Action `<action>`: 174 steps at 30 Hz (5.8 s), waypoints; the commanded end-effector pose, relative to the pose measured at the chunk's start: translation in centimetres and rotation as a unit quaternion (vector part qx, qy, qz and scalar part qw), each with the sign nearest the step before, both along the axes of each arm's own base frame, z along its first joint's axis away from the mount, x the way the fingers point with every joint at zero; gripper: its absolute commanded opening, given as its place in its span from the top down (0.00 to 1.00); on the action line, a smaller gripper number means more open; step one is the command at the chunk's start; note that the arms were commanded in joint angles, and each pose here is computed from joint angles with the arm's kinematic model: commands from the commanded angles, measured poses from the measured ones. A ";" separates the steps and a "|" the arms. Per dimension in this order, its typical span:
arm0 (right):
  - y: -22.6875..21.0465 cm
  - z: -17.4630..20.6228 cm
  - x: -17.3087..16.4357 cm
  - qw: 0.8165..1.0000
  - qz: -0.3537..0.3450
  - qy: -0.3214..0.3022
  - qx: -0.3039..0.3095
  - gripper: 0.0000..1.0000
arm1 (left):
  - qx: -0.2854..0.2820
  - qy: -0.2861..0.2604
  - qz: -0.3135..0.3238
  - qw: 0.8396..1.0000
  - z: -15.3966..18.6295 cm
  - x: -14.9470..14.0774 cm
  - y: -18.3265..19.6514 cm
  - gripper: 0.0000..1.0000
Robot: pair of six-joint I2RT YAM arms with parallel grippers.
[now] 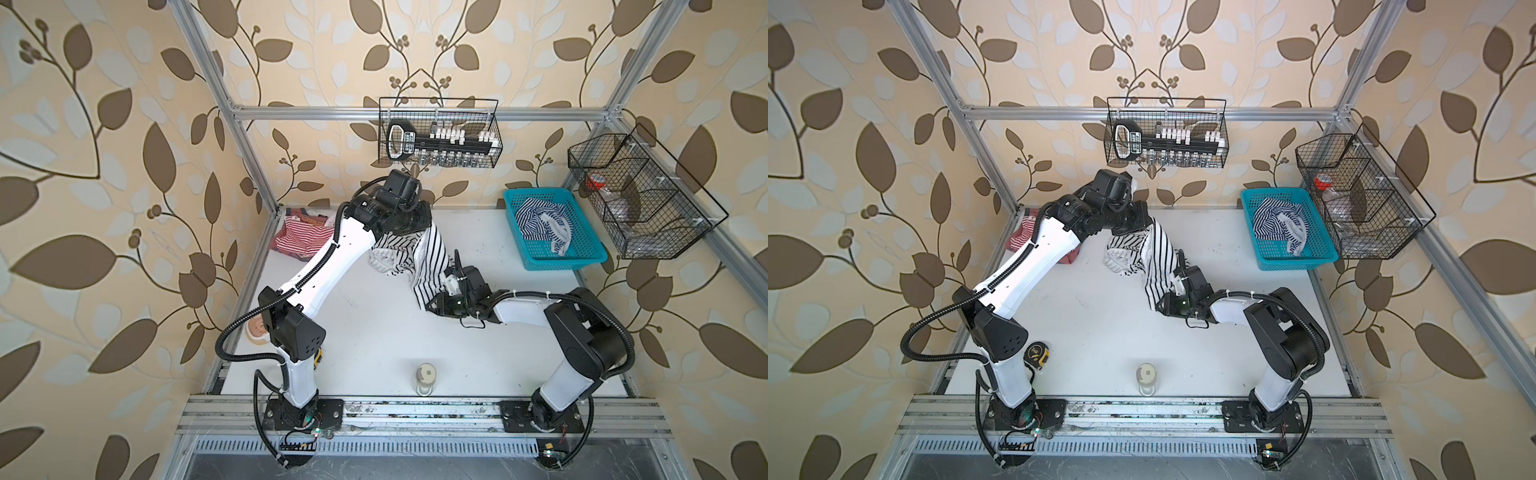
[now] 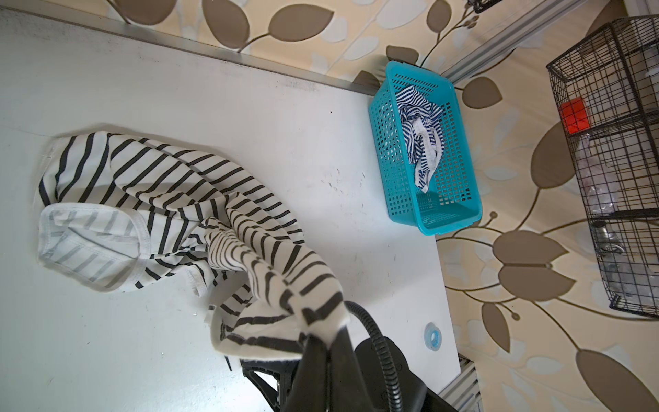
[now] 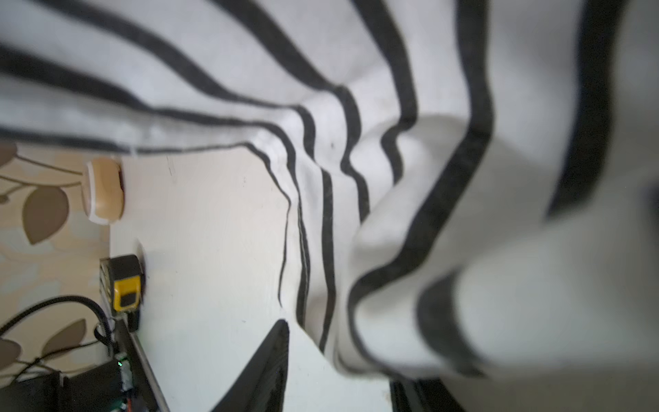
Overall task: Fold and stack tank tops
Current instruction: Smooth out the tank top at the center of the table.
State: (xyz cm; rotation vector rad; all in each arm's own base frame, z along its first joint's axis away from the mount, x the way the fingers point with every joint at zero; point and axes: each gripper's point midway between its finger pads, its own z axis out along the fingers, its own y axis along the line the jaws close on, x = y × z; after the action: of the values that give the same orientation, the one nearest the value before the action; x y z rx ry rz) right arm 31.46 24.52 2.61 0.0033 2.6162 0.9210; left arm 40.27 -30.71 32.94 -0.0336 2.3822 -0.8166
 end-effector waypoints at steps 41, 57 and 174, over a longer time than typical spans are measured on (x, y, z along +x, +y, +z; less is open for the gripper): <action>-7.8 5.8 -0.2 0.988 0.032 0.079 -0.130 0.53 | 0.054 0.070 0.014 0.996 -8.7 -6.8 6.1 1.00; -5.5 3.2 -3.4 0.990 0.037 0.085 -0.110 0.49 | 0.061 0.077 0.012 0.995 -9.1 -7.2 6.4 1.00; -18.4 15.1 -7.6 0.988 -0.131 -0.014 -0.078 0.64 | 0.025 0.067 -0.074 0.995 -10.4 -17.2 10.6 0.55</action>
State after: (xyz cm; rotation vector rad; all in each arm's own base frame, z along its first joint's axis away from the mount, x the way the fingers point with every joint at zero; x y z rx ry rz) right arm 23.19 6.78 15.69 0.2866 2.6268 0.6799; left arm 21.51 -19.56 17.39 0.0517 2.7259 -0.8077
